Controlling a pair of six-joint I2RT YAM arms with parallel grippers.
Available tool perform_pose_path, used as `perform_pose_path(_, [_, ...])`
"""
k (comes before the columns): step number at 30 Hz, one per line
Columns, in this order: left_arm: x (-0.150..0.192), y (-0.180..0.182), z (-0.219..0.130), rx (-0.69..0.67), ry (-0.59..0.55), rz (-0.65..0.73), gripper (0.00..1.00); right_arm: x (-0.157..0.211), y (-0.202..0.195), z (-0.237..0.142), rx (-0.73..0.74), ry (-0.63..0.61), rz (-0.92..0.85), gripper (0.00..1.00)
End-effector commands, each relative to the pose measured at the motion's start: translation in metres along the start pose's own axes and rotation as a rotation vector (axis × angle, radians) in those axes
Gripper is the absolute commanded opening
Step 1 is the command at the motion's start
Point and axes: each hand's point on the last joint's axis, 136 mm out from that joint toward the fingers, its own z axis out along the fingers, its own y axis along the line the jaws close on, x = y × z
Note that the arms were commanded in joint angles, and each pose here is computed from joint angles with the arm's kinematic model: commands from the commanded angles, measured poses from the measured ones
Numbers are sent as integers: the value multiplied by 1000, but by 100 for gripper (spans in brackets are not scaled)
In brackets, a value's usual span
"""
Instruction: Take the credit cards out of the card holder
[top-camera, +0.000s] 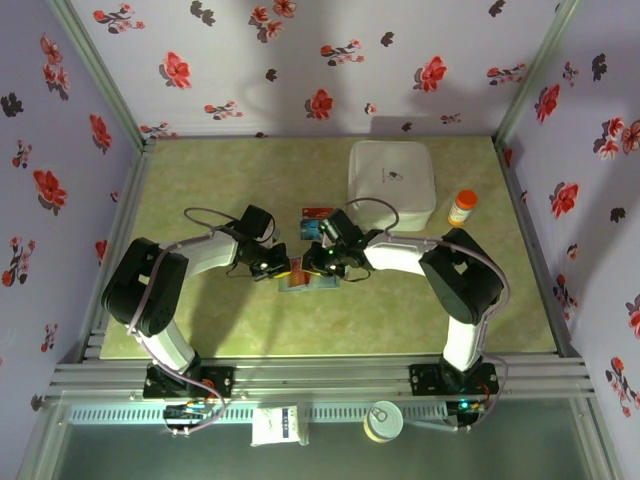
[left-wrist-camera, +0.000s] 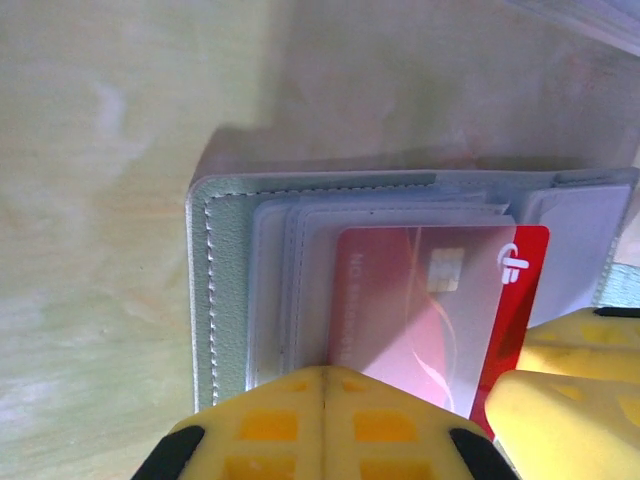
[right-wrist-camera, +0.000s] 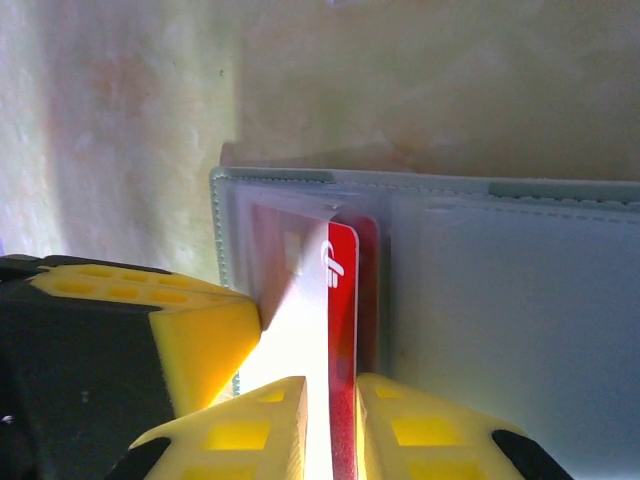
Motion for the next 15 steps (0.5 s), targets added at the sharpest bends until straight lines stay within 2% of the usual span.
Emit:
perform_pose_path(1, [12,13,7,-35,35,-20,2,-6,18,-9,-84,-23,8,18])
perform_pose_path(10, [12,14,9,-34,39,-21,2,-5,12,-10,-77,-35,21,11])
perform_pose_path(15, [11,13,9,-35,36,-18,2,-6,4,-15,-60,-48,33,10])
